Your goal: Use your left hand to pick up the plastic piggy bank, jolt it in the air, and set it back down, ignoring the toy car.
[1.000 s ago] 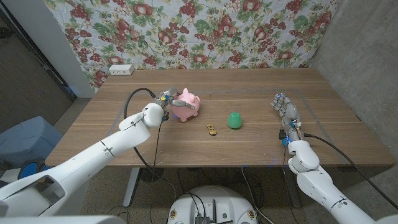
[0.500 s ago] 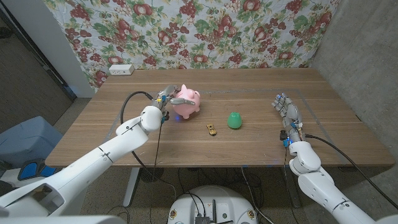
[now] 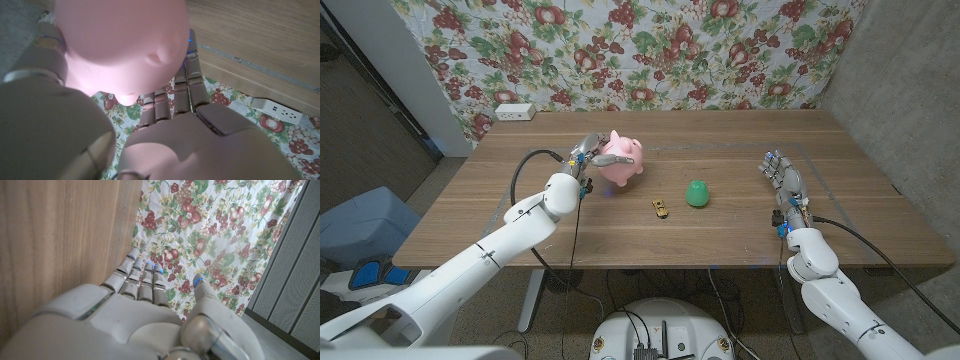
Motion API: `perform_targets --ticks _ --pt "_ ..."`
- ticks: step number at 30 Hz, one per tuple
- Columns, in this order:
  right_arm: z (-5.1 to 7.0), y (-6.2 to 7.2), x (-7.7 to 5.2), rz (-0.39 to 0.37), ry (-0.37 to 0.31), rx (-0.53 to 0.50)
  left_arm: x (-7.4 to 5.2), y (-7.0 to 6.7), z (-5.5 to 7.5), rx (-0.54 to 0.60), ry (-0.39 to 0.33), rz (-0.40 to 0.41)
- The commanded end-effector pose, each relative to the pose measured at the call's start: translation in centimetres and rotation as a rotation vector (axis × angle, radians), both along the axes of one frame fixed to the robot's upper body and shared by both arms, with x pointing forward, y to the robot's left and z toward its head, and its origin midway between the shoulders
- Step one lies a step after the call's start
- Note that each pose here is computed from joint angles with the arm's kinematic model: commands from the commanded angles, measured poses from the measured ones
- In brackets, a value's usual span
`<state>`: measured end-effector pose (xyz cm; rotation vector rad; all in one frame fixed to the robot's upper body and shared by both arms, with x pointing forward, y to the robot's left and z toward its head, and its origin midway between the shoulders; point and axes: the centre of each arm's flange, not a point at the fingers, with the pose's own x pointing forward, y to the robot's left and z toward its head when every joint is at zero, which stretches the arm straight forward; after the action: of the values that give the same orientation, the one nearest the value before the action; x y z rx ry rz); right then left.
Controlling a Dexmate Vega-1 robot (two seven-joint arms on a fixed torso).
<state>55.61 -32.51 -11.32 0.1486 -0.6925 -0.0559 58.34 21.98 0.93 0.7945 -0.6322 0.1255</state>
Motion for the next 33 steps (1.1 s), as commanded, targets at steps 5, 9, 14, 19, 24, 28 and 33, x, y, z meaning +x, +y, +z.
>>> perform_targets --ticks 5,9,14,19,24,28,33 --pt "0.3 -0.2 0.1 0.013 -0.001 -0.011 -1.0 1.0 -0.3 -0.129 -0.076 -0.059" --pt "0.4 -0.2 0.2 0.013 0.000 -0.015 -1.1 1.4 -0.4 -0.178 -0.085 -0.086" --pt "0.5 -0.2 0.3 0.011 0.000 -0.015 -1.3 1.7 -0.6 -0.235 -0.113 -0.110" --pt "0.6 -0.1 0.4 0.011 0.002 -0.016 -1.4 2.2 -0.6 -0.290 -0.150 -0.127" --pt "0.7 -0.1 0.5 0.010 0.002 -0.015 -1.8 2.4 -0.8 -0.338 -0.210 -0.128" --pt "0.7 -0.1 0.5 0.010 0.003 -0.015 -2.1 2.4 -1.0 -0.374 -0.271 -0.125" --pt "0.7 -0.1 0.6 0.011 0.004 -0.019 -2.9 2.5 -1.3 -0.430 -0.371 -0.114"
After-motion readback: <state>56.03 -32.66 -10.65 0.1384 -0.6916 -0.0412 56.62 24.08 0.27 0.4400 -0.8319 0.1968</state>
